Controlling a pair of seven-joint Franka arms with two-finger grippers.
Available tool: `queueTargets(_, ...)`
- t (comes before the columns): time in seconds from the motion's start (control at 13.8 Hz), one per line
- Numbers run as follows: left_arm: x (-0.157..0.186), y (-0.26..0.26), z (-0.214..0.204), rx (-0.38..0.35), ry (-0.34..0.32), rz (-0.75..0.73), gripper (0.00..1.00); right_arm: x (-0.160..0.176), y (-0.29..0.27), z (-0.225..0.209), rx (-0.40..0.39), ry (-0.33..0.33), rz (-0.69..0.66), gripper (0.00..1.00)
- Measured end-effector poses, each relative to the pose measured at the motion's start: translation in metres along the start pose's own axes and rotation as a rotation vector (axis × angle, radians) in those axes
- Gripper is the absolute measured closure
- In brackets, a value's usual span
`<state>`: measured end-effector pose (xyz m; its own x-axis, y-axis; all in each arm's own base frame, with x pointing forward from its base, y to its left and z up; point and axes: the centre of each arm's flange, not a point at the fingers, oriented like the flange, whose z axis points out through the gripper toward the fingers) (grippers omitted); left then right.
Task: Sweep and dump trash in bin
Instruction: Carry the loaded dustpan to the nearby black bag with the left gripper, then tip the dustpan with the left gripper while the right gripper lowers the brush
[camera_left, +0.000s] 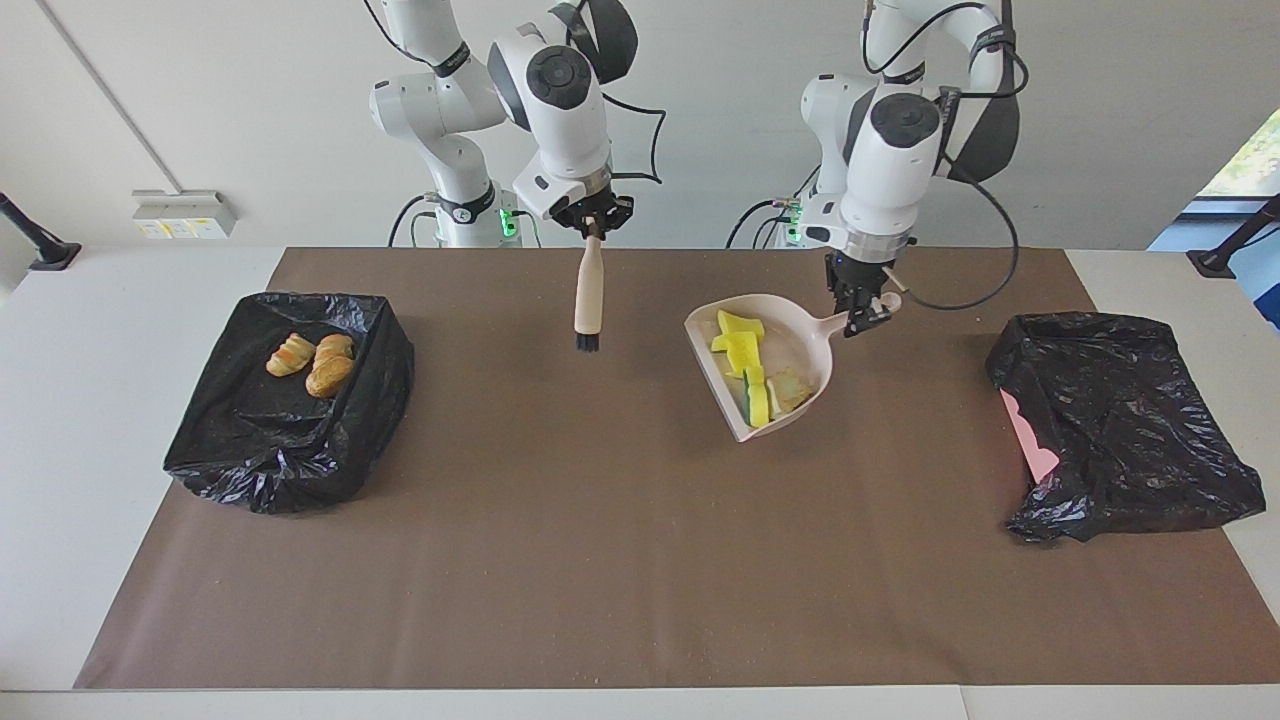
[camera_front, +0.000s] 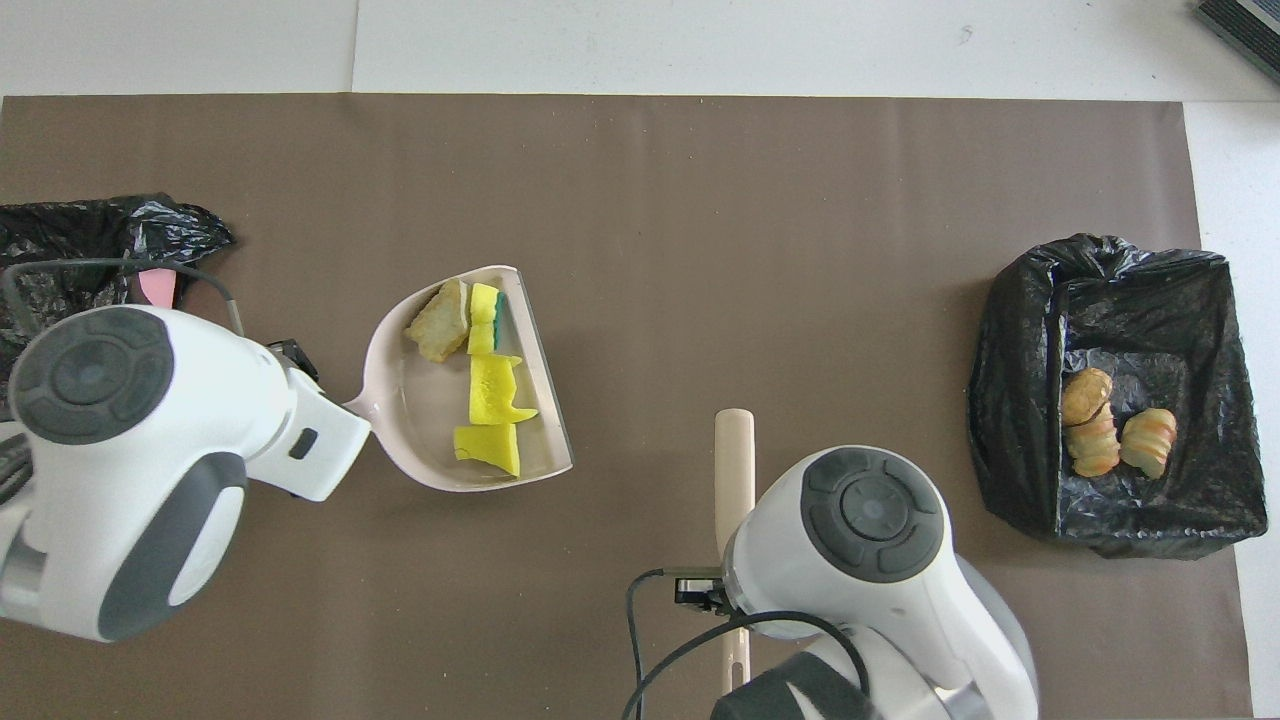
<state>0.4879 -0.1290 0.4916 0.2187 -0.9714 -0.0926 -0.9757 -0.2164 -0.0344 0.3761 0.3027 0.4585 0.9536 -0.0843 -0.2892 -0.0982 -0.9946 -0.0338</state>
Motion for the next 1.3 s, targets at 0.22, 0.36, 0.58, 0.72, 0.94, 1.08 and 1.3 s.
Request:
queueTargets(0.22, -0.108, -0.043, -0.016, 0.019, 0.005, 0.002, 0.68, -0.009, -0.026, 0.038, 0.02, 0.027, 0.026, 0.74)
queueTargets(0.36, -0.171, -0.06, -0.021, 0.031, 0.003, 0.0, 0.68, -0.013, -0.046, 0.065, 0.034, 0.044, 0.032, 0.74)
queueTargets(0.58, -0.265, -0.074, -0.025, 0.068, -0.005, -0.109, 0.68, -0.014, -0.057, 0.106, 0.029, 0.042, 0.019, 0.74)
queueTargets(0.72, -0.322, -0.079, -0.027, 0.123, -0.019, -0.133, 0.68, -0.016, -0.055, 0.12, 0.017, 0.034, 0.015, 0.74)
queueTargets(0.94, -0.378, -0.093, -0.036, 0.162, -0.082, -0.09, 0.68, -0.017, -0.052, 0.126, 0.01, 0.031, 0.004, 0.74)
queueTargets(1.08, -0.399, -0.113, -0.039, 0.166, -0.191, -0.025, 0.68, -0.016, -0.051, 0.128, 0.01, 0.033, -0.027, 0.74)
queueTargets(1.3, -0.41, -0.142, -0.025, 0.198, -0.342, 0.06, 0.68, -0.016, -0.048, 0.134, 0.007, 0.035, -0.051, 0.74)
